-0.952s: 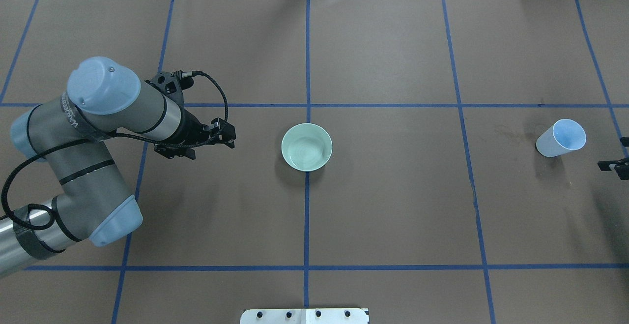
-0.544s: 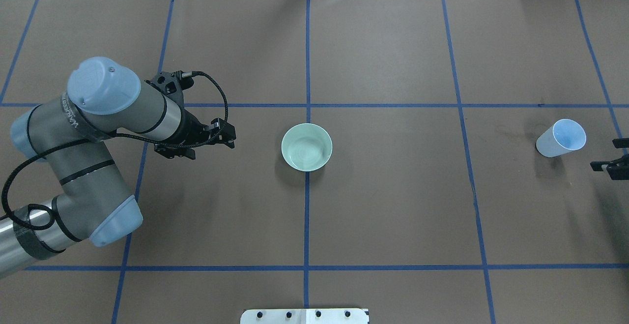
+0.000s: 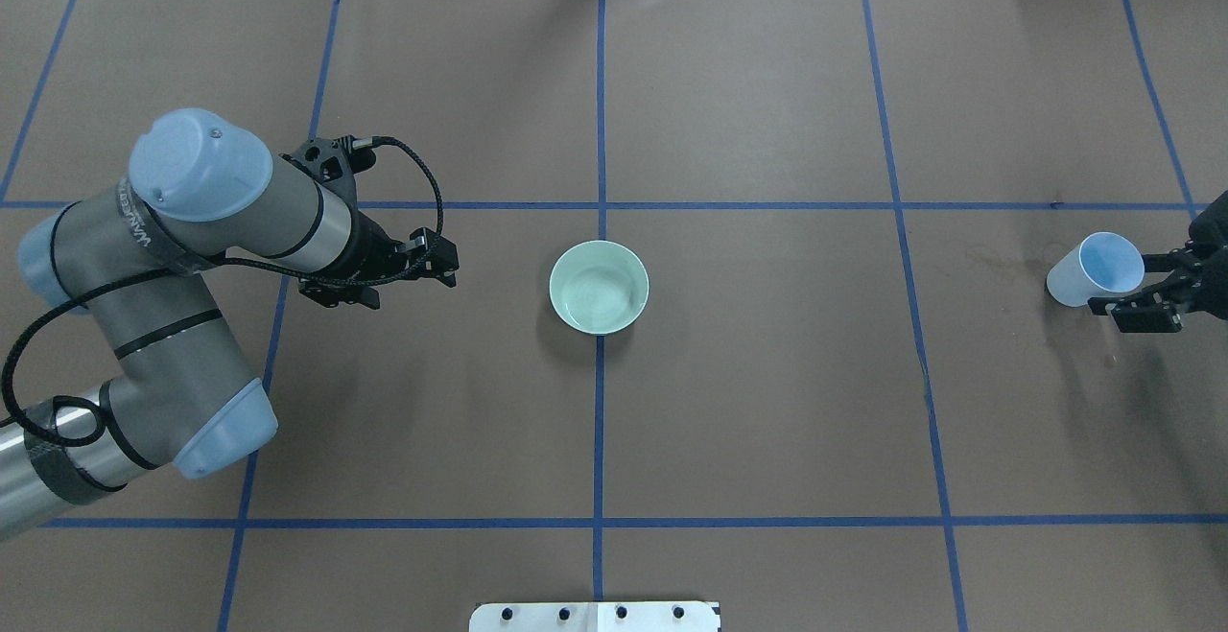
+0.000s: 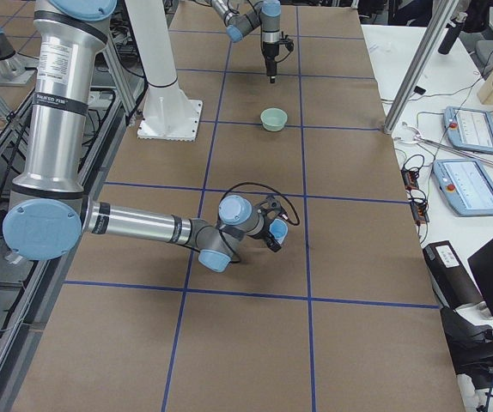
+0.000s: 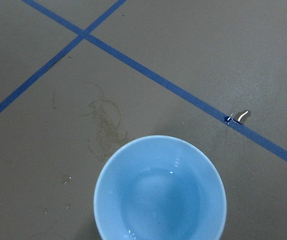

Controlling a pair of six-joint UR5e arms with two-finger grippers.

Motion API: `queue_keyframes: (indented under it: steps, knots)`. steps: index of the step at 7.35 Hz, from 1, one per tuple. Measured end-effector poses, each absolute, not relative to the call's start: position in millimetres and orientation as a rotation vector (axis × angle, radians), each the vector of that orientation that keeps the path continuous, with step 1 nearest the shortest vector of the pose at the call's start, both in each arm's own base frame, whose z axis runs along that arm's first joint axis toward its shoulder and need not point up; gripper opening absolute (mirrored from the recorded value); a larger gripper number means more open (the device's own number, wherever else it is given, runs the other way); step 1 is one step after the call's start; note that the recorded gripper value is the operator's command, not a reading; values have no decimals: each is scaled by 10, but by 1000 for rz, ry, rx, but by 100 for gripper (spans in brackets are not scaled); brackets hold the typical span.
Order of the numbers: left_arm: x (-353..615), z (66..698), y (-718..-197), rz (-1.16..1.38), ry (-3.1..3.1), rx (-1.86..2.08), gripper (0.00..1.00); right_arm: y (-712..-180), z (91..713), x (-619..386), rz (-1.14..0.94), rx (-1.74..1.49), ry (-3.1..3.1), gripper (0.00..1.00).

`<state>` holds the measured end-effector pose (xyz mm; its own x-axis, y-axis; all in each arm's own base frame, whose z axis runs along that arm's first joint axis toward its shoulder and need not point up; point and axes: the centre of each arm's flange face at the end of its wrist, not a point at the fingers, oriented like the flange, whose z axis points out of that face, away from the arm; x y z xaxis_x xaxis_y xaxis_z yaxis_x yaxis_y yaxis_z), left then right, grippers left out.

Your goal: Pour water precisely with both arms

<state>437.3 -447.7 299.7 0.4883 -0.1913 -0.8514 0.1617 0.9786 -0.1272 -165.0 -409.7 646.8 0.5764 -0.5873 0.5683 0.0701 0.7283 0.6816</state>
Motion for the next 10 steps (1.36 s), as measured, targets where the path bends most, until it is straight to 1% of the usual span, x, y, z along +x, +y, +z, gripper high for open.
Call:
queue_keyframes:
  steps: [2,6,10]
  knots:
    - [4366,3000,-4482,-216,1038,-31,100,-4180,6531,-1725,-404,656,-870,99]
    - [4360,2989,-4479,-214,1041,-29,100,-4171,6641,-1683,-291,723,-933,98]
    - [4348,2969,-4475,-213,1044,-28,100,-4215,6596,-1710,-277,746,-953,97]
